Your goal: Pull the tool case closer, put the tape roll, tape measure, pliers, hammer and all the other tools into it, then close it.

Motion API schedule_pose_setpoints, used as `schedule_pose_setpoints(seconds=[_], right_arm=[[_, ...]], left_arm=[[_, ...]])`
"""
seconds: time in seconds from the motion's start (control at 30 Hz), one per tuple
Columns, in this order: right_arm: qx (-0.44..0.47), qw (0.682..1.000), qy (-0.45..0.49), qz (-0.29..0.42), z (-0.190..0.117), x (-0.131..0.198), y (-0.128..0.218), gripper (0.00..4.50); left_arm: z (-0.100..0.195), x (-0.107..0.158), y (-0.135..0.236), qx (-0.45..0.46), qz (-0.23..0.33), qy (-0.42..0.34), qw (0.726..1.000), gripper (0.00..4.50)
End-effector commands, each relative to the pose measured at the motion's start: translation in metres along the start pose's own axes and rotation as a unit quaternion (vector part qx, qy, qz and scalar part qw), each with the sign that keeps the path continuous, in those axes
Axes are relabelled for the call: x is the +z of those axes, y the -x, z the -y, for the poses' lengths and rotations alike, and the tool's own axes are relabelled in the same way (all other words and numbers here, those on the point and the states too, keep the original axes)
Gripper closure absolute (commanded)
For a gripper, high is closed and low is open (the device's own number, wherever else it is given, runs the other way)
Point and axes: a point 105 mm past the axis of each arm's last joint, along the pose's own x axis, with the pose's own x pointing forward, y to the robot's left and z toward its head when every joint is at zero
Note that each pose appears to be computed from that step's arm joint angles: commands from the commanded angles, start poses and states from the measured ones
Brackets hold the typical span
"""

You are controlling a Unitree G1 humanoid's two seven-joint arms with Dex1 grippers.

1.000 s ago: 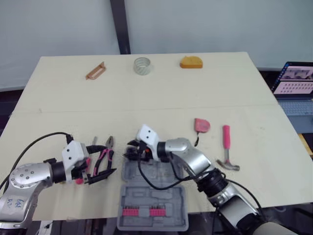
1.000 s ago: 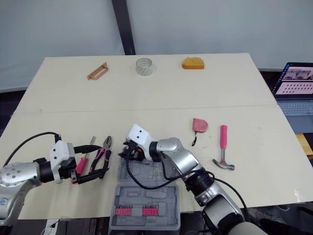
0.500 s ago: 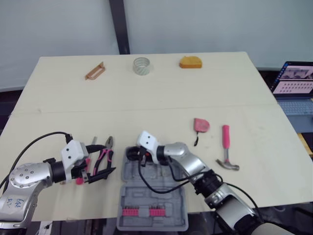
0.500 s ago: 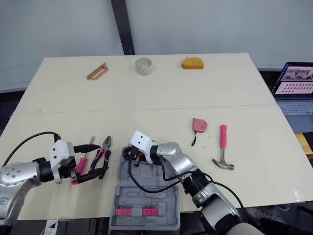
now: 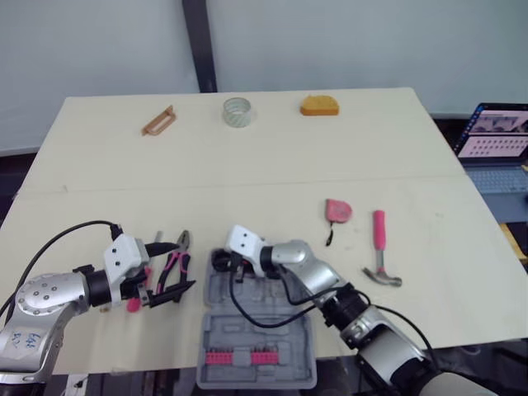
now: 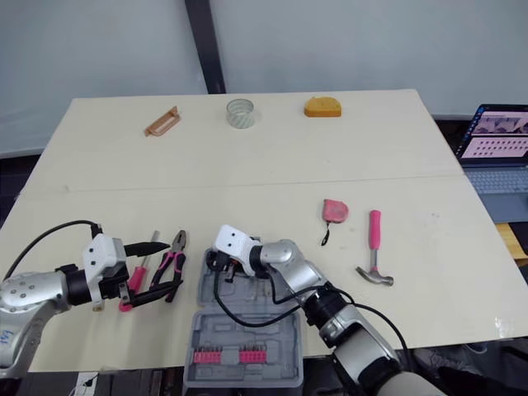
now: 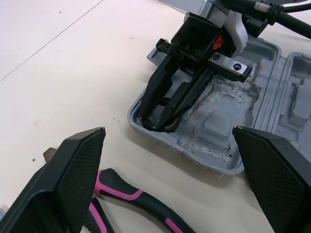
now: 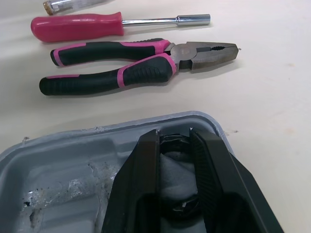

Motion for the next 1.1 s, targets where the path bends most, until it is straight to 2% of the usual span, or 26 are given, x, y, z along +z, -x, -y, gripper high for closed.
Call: schedule_pose_setpoints(seconds=[0.03,0.13,0.23,0.33,0.4,0.5,0.6,0.63,0.67,0.73,0.87,1.1], right_arm=[[0.019,0.997,-0.020,-0.071,-0.015,-0.042,0.001,3.46],[0.019,0.999,-0.021,-0.036,-0.014,-0.030,0.002,3.46],[0.011,0.998,-0.041,0.039,-0.006,0.000,0.007,3.46],[0.012,0.988,-0.068,0.135,0.003,0.039,0.028,3.46],[0.004,0.981,-0.083,0.175,0.013,0.053,0.056,3.46],[-0.011,0.979,-0.098,0.181,0.023,0.050,0.100,3.46],[-0.063,0.979,-0.120,0.151,0.038,0.026,0.155,3.46],[-0.093,0.978,-0.136,0.130,0.045,0.011,0.183,3.46],[-0.118,0.976,-0.146,0.108,0.047,-0.002,0.208,2.92],[-0.160,0.971,-0.159,0.074,0.052,-0.020,0.243,2.21],[-0.245,0.953,-0.179,0.019,0.059,-0.053,0.304,0.15],[-0.354,0.908,-0.222,-0.044,0.054,-0.103,0.380,0.07]], left_arm=[[-0.002,0.008,0.002,0.004,0.011,-0.010,1.000,0.00],[-0.002,0.007,0.002,0.004,0.010,-0.009,1.000,0.00],[-0.003,0.008,0.002,0.007,0.013,-0.007,1.000,0.00],[-0.009,0.014,0.006,0.025,0.029,0.006,0.999,0.00],[-0.016,0.015,0.012,0.045,0.033,0.016,0.998,0.00],[-0.023,0.007,0.023,0.075,0.012,0.018,0.997,0.00],[-0.030,-0.001,0.042,0.117,0.005,0.040,0.992,0.00],[-0.033,-0.008,0.056,0.140,-0.005,0.053,0.989,0.00],[-0.035,-0.016,0.069,0.161,-0.016,0.062,0.985,0.00],[-0.039,-0.026,0.089,0.193,-0.030,0.076,0.978,0.00],[-0.044,-0.047,0.129,0.253,-0.059,0.094,0.961,0.00],[-0.044,-0.085,0.181,0.328,-0.083,0.133,0.932,0.00]])
